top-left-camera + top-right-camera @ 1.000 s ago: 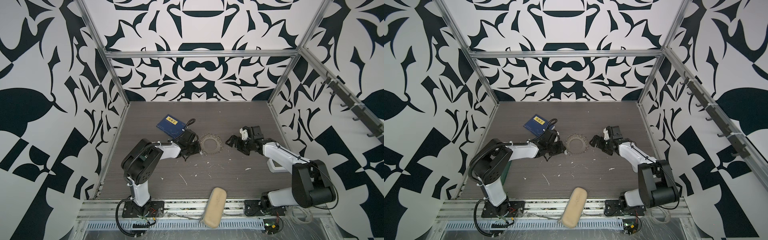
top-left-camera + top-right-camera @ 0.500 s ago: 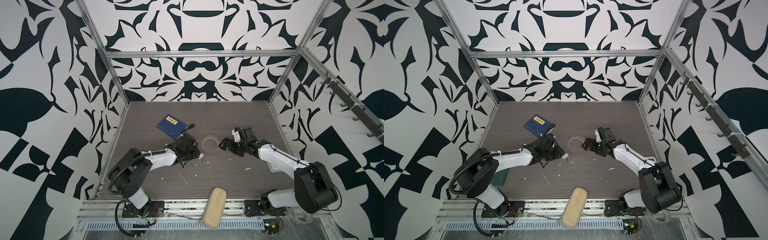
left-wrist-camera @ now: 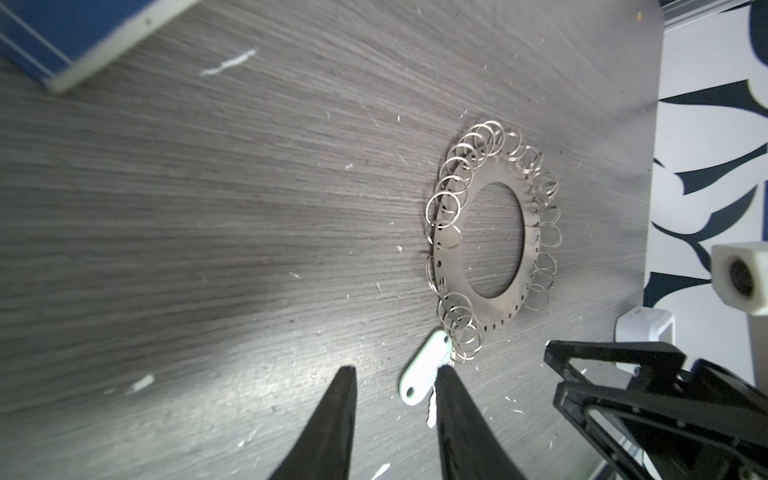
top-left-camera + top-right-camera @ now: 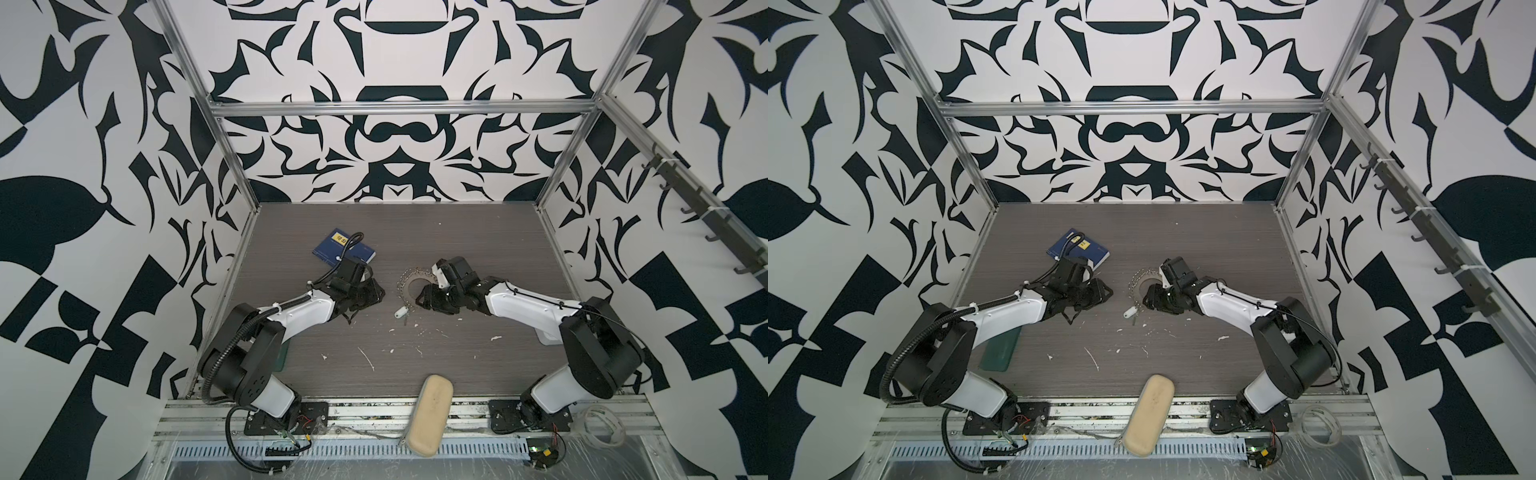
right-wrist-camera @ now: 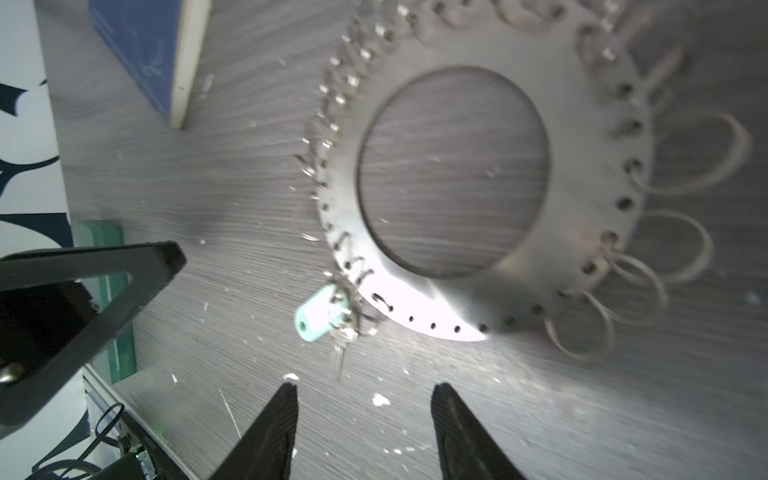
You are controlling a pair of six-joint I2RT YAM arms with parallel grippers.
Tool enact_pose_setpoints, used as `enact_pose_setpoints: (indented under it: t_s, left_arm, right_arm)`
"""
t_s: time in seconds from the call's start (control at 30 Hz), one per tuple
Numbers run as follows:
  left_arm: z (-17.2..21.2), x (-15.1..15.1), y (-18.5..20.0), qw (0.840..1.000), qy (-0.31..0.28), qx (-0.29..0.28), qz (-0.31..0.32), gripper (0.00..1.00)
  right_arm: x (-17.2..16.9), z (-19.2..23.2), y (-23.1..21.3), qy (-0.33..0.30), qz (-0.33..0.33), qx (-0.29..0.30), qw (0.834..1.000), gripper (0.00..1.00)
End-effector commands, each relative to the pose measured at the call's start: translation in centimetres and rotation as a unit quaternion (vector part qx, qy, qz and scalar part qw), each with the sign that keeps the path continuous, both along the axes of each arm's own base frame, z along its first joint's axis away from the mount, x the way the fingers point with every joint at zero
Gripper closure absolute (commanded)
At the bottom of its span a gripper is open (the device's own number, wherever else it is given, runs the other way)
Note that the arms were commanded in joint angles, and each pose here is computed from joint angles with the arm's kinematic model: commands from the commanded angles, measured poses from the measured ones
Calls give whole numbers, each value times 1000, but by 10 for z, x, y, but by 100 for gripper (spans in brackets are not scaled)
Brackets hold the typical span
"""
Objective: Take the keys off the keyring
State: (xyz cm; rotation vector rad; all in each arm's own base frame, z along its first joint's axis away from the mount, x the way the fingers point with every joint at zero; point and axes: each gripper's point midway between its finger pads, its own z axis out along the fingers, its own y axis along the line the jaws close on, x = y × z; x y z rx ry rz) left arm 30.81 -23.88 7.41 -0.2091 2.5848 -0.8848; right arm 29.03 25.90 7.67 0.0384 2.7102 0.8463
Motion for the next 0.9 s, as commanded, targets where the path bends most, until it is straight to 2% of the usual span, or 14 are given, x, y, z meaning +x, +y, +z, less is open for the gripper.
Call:
enact_pose_setpoints:
  t_s: [0.0,0.2,0.37,0.63,0.77,0.87]
  left_arm:
    - [-6,-10,13,1000,17,0,-3,64]
    - [-5,-12,23,1000,11,9,-3,63]
    - [-10,-19,30,1000,18,12,-4,63]
    - [-11,-25,42,1000,19,19,-2,63]
    - [-11,-26,45,1000,18,25,-2,63]
    - [-12,-28,45,999,21,26,-4,63]
  right_arm:
    - [12,19,21,-31,12,5,999,46]
    - [10,14,42,-39,34,-19,998,57]
    - [7,2,42,-40,49,-83,995,64]
    - [11,-11,38,-38,55,-135,989,69]
    - [12,-15,39,-35,60,-147,987,69]
    - [12,-19,39,-33,63,-152,986,73]
